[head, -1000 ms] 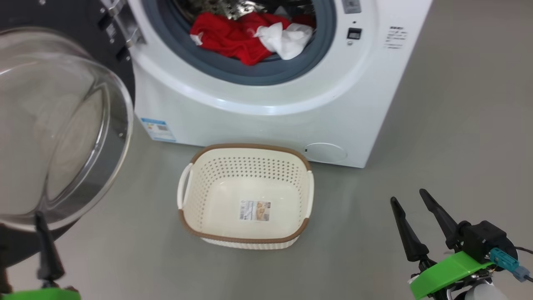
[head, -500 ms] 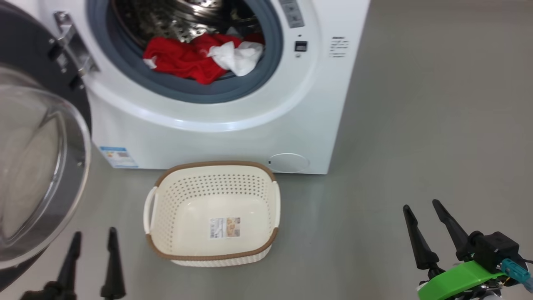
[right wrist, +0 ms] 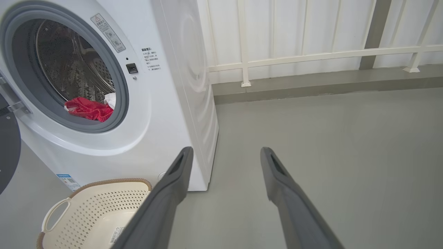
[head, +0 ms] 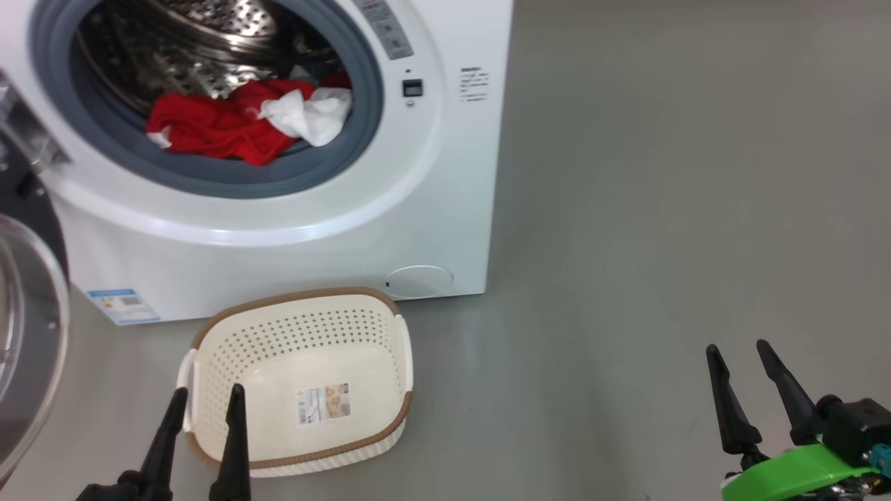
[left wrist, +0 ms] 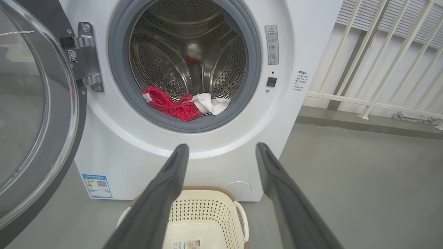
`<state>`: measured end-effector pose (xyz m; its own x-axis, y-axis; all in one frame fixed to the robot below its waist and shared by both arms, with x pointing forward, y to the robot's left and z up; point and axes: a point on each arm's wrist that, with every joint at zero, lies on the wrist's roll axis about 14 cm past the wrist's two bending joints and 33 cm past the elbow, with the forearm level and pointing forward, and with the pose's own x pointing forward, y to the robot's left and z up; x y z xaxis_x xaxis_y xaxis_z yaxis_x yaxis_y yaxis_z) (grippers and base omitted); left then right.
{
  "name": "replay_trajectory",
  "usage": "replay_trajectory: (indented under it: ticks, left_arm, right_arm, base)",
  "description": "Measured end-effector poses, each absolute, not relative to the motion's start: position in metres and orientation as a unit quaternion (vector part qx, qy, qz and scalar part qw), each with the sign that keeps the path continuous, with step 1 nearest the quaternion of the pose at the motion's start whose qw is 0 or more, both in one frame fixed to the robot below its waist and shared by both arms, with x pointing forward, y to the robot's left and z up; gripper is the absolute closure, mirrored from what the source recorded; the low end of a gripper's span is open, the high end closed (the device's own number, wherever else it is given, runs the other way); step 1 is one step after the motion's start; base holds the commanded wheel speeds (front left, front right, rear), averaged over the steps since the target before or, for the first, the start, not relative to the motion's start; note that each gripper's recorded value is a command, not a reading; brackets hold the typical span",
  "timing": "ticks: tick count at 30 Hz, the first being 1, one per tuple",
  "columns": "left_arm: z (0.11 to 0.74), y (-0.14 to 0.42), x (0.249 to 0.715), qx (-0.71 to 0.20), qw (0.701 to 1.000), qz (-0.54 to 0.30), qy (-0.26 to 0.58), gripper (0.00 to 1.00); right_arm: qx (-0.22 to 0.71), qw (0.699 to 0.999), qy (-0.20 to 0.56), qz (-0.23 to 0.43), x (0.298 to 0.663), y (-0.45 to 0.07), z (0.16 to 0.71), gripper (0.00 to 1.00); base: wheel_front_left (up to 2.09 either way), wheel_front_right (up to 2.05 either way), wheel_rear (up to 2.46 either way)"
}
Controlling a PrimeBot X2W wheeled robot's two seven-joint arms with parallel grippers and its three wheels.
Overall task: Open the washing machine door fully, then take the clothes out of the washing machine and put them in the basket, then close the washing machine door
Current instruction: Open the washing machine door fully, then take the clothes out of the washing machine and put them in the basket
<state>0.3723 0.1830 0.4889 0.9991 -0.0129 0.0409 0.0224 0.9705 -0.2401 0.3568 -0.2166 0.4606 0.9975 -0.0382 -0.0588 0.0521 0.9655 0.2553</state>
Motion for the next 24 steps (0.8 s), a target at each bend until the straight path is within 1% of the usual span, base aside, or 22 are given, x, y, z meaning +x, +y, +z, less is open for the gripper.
replay_trajectory:
  ticks: [6, 24]
  left_arm:
    - [0.488, 0.171, 0.377, -0.13, 0.991, -0.026, -0.016, 0.0]
    - [0.484, 0.172, 0.379, -0.13, 0.991, -0.024, -0.012, 0.0]
  right_arm:
    - [0.128, 0.99, 0.026, -0.051, 0.344, -0.234, 0.459, 0.0]
    - [0.132, 0.99, 0.029, -0.047, 0.349, -0.229, 0.458, 0.0]
  base:
    - [0.0, 0.0, 0.0]
    - [0.0, 0.0, 0.0]
